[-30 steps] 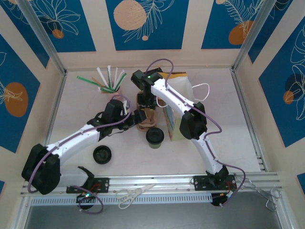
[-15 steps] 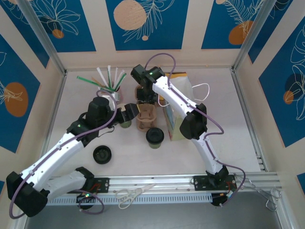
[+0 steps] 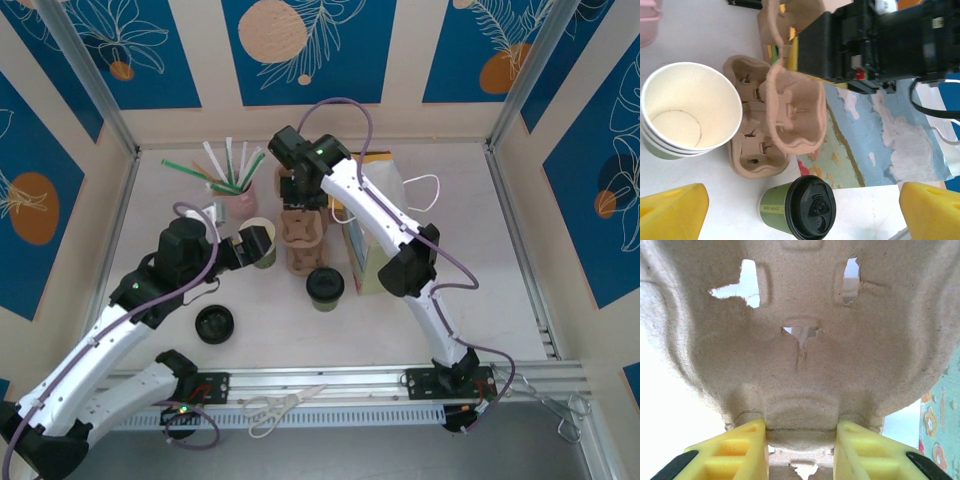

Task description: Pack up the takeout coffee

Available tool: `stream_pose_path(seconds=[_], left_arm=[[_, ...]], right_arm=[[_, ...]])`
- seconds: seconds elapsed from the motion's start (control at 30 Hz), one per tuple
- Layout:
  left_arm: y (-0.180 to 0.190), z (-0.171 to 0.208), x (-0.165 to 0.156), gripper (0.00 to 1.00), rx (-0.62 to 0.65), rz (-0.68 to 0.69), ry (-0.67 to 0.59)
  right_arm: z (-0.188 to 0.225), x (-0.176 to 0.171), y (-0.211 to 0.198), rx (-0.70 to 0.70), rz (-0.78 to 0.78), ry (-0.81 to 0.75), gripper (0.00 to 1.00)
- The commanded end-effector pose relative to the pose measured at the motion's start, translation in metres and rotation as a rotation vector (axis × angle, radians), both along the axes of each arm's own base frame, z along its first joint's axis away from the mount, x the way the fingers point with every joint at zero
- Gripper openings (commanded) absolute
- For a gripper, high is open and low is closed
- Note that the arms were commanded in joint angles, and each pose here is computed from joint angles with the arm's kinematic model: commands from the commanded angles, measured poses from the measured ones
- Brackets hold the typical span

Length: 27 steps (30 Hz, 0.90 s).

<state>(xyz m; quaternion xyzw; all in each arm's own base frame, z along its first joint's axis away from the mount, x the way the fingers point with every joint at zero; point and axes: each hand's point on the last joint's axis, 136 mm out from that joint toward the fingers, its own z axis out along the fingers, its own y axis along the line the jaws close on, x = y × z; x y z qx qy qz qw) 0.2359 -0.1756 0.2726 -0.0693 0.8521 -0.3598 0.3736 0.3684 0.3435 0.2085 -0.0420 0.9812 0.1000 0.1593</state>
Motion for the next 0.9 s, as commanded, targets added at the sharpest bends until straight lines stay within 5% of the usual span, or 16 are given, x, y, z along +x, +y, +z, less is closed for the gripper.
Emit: stream_pose_path(seconds=[0.0,0.47,0.87], left_arm=[[0.012,0.008,-0.003,0.98,0.027,0.034,-0.025],[0.016,0.015,-0.009,0.97,0.039,0.024,-0.043],[0.014,0.021,-0.009,0.98,0.038,0.008,-0.058]], right_arm=[[0.048,-0.006,-0.005,0.039,0.013,-0.104,0.31],[0.157,-0.013,0.007,0.202,0.153,-0.434,0.31],[0.251,-0.007,-0.047,0.198,0.076,-0.741,0.31]])
